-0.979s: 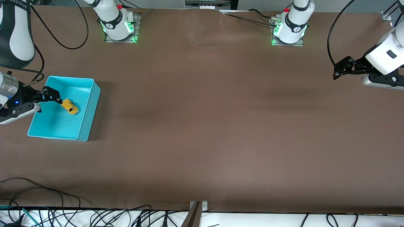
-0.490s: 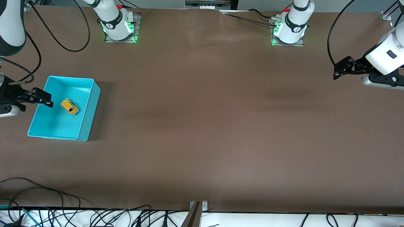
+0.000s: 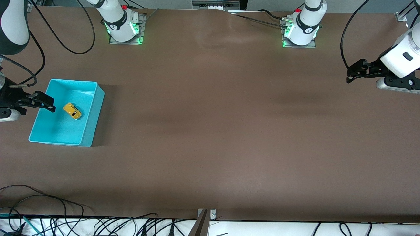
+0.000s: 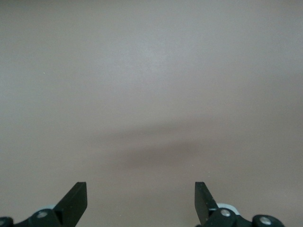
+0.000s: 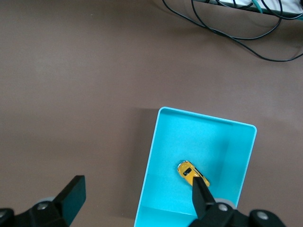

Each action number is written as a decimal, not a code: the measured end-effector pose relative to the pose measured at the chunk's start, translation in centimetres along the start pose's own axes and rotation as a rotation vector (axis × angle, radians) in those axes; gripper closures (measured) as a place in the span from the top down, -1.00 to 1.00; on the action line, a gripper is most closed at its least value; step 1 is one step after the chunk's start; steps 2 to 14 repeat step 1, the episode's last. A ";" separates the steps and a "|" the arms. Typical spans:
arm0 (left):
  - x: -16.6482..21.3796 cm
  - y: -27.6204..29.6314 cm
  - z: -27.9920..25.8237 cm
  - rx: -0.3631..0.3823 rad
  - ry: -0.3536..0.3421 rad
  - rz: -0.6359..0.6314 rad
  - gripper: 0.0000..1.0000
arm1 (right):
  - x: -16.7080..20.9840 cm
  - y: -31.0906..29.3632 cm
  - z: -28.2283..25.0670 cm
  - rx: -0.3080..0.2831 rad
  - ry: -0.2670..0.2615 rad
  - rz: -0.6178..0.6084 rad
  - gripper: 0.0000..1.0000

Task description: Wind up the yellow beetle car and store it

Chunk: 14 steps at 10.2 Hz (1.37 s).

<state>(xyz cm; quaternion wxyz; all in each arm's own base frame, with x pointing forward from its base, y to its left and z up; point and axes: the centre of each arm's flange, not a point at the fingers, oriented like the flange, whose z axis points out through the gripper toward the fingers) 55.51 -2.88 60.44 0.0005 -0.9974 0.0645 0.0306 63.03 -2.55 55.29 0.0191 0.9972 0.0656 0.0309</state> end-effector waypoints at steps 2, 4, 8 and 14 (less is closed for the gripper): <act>0.0 0.0 0.0 0.000 0.000 0.000 1.00 | 0.0 0.0 0.1 0.000 -0.001 0.001 1.00; 0.0 0.0 0.0 0.000 0.000 0.000 1.00 | 0.0 0.0 0.1 0.000 -0.001 0.001 1.00; 0.0 0.0 0.0 0.000 0.000 0.000 1.00 | 0.0 0.0 0.1 0.000 -0.001 0.001 1.00; 0.0 0.0 0.0 0.000 0.000 0.000 1.00 | 0.0 0.0 0.1 0.000 -0.001 0.001 1.00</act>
